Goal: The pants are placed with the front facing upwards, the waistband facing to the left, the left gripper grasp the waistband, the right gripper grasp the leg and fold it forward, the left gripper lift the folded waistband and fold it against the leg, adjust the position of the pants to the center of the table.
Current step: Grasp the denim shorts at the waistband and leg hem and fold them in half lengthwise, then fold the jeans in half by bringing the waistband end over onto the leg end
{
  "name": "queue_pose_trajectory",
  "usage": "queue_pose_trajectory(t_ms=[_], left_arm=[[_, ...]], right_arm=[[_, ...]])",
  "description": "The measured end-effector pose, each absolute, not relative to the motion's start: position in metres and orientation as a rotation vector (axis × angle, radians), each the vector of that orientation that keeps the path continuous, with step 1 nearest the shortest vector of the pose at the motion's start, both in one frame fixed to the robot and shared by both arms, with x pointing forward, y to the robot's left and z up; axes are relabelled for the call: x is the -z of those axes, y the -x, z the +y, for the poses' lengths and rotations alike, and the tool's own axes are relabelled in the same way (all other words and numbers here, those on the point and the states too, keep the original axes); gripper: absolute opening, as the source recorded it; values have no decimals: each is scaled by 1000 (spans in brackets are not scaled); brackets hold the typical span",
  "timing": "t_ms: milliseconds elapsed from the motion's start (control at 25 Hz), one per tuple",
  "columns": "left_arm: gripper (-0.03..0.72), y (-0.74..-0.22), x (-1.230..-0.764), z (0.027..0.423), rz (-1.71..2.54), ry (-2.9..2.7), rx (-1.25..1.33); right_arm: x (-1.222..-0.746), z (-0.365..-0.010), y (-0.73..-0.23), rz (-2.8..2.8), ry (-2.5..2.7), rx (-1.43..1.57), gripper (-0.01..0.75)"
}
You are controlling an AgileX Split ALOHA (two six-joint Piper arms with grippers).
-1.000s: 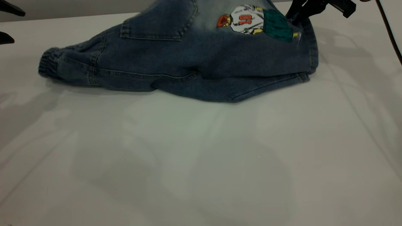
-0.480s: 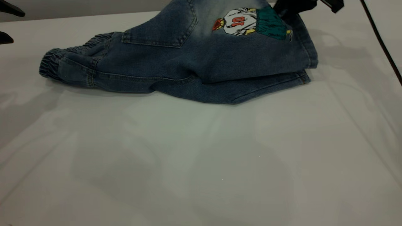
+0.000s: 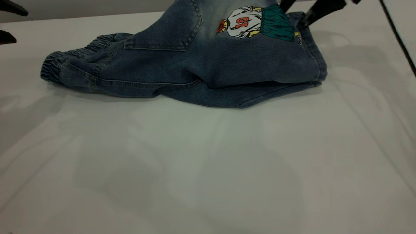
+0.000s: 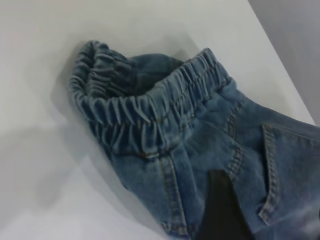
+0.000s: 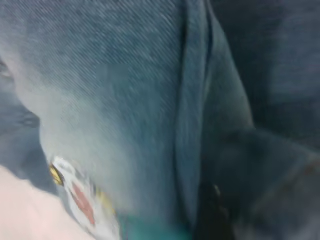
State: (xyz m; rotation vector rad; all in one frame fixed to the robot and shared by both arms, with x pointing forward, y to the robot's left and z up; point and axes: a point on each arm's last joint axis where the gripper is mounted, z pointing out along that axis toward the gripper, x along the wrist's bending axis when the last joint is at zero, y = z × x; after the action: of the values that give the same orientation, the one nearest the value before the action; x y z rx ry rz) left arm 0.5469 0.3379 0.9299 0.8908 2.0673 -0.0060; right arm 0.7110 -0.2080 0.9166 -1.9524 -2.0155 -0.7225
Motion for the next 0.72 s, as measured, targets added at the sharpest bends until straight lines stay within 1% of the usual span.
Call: queue_pose_trajectory(t_ms=[200,360,520,720], left_arm=[[412,-547,-930,338,2067,-891,6],[412,-547,-930,338,2066,-891,7],[412,-547,-930,338,2040,-946,-19],[412,-544,-926,340,2050,-1063,-77]], right_arm=[[-948,-213,-718,-2061,1991,867,428],[-982,-207,-717,-2086,1949,955,431],[-982,-187,-707,-2096,1841,885,431],[-981,-145,-693,-2170,1700,851,431]])
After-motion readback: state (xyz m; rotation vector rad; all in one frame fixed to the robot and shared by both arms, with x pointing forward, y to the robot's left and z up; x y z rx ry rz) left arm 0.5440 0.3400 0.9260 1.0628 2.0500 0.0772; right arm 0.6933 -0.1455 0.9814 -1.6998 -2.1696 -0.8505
